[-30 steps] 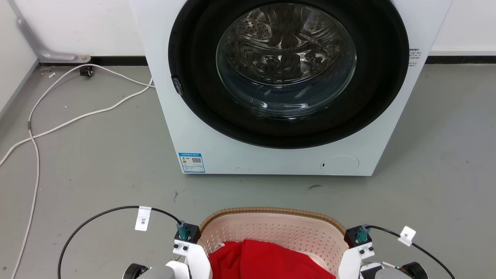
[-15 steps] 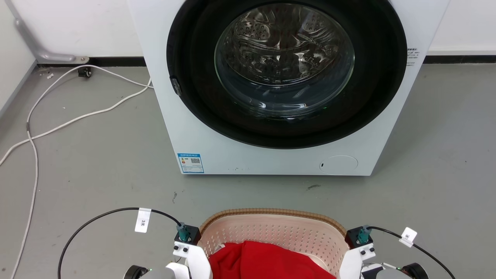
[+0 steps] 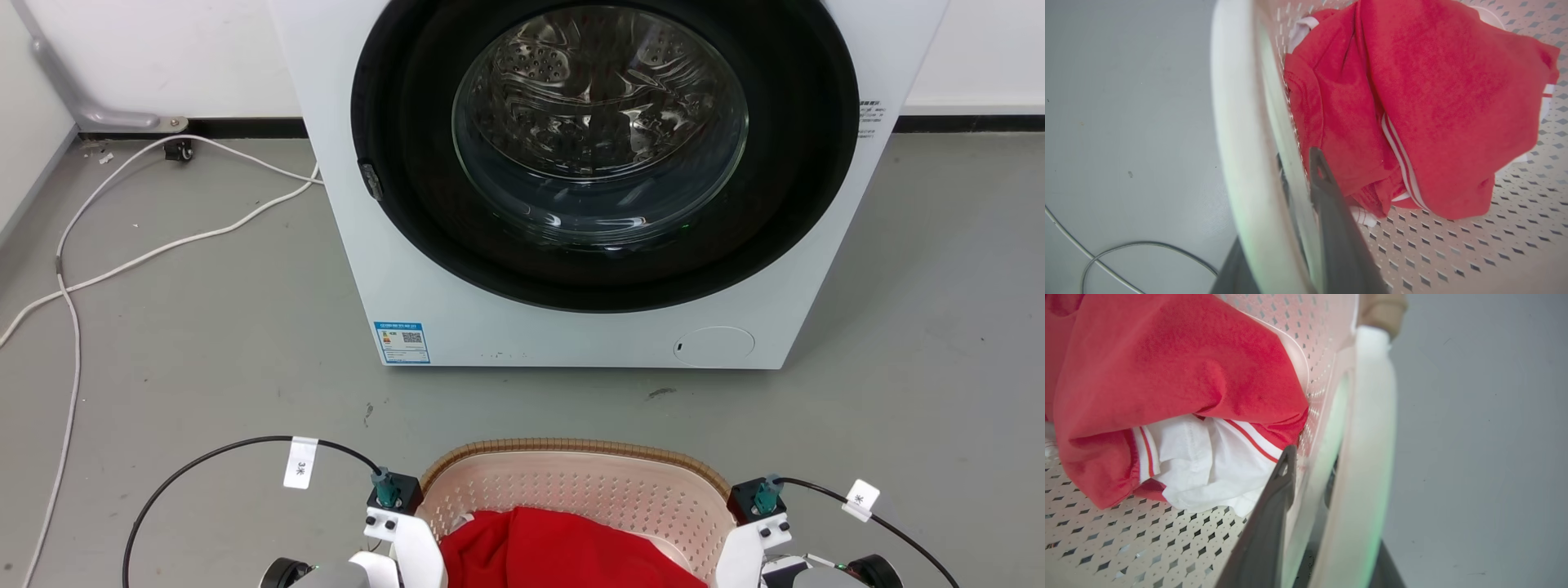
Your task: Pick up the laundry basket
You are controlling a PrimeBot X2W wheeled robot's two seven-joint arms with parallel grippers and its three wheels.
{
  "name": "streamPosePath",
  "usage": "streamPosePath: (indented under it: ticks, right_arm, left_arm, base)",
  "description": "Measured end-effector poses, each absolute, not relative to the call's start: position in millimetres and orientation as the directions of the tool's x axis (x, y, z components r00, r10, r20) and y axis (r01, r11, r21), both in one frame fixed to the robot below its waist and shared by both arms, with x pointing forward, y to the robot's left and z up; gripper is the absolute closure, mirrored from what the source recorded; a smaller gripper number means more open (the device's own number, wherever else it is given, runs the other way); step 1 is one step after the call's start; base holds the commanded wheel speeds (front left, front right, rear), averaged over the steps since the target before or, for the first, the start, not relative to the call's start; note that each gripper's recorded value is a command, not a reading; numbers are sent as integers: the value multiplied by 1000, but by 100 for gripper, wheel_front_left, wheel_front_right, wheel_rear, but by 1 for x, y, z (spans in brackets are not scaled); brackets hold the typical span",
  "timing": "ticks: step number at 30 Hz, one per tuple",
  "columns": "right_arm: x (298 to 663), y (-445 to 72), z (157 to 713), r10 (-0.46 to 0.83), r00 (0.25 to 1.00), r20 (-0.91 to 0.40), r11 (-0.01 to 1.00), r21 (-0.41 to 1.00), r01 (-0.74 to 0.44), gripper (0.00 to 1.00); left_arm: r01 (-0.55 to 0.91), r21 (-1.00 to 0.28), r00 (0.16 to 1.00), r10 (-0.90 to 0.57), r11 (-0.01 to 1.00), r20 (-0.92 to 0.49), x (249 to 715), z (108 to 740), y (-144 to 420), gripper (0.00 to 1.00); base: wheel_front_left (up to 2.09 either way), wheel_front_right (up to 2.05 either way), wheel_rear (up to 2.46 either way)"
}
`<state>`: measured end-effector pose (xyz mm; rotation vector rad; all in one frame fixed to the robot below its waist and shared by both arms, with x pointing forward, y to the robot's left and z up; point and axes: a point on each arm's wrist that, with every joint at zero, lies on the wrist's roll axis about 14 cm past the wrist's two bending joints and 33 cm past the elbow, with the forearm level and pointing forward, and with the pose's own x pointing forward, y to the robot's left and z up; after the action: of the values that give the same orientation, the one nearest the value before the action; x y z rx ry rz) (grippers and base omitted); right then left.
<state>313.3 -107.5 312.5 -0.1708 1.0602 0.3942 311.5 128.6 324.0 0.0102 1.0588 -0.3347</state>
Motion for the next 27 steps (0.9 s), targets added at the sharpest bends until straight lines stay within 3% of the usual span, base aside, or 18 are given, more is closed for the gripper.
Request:
streamPosePath:
  ticks: [27]
  right_arm:
    - [310, -108, 310, 235, 415, -879, 917, 60, -394, 100]
  left_arm:
    - [278, -156, 434, -269, 948, -860, 310, 322, 128, 100]
  base:
    - [0, 0, 0]
